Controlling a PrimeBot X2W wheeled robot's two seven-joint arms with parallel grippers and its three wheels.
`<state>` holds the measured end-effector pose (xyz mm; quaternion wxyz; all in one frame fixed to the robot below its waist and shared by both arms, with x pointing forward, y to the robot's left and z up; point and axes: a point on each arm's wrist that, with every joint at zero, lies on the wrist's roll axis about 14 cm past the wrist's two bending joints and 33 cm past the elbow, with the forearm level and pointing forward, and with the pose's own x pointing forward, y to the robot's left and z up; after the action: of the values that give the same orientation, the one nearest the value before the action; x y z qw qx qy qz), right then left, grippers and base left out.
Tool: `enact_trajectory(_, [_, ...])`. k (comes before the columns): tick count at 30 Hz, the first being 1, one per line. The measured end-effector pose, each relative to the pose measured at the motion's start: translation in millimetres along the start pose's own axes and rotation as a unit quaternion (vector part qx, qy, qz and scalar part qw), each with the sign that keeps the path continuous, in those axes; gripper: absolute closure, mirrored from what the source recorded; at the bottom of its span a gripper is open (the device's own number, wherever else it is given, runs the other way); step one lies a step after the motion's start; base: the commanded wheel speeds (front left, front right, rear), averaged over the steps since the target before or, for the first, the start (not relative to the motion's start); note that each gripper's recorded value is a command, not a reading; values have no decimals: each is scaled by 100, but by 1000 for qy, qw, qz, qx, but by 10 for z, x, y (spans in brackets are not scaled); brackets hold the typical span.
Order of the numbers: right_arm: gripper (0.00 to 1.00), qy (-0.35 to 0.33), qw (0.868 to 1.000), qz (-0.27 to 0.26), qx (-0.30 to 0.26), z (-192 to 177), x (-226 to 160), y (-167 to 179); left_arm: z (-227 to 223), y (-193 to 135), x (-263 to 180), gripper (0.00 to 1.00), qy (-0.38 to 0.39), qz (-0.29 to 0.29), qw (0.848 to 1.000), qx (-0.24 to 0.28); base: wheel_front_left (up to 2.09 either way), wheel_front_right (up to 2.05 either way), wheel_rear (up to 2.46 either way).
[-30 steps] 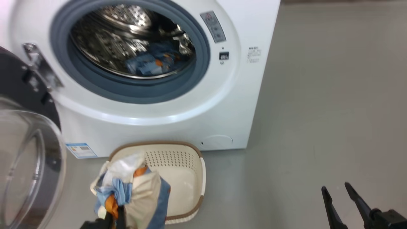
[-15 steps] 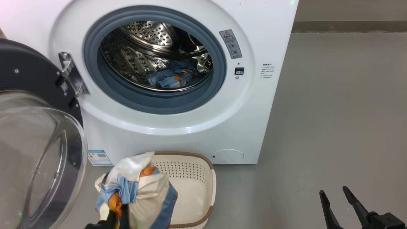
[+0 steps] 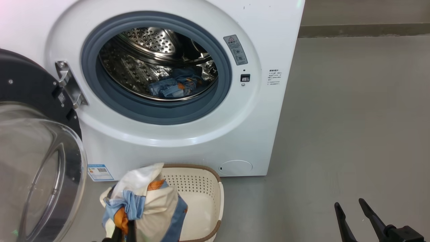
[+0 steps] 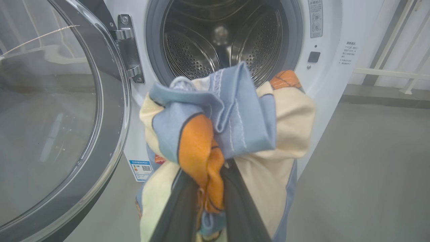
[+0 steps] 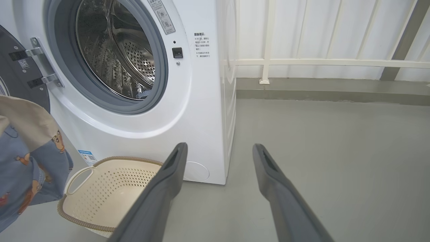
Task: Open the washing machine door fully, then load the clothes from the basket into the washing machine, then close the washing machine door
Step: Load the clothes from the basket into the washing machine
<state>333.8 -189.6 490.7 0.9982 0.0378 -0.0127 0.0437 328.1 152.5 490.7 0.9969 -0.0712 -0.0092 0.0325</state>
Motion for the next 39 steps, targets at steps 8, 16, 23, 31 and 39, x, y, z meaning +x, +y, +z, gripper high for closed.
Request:
enact_trajectory(8, [0, -1, 1000, -6, 0, 4, -33, -28, -12, 32, 0, 100, 2, 3, 1000, 2, 0, 0, 0])
enact_trajectory(16, [0, 9, 1000, -8, 5, -60, -67, -21, 62, -6, 171, 100, -10, -4, 1000, 4, 0, 0, 0])
enact_trajectory(23, [0, 25, 999, -24, 12, -158, -89, -96, 144, -134, 501, 100, -24, -23, 999, 6, 0, 0, 0])
enact_trajectory(31, [0, 32, 998, -42, 27, -208, 92, -201, 200, -365, 1147, 100, -38, -43, 998, 8, 0, 0, 0])
enact_trajectory(39, [0, 46, 997, -57, 35, -315, 240, -313, 313, -535, 1918, 100, -64, -55, 996, 33, 0, 0, 0])
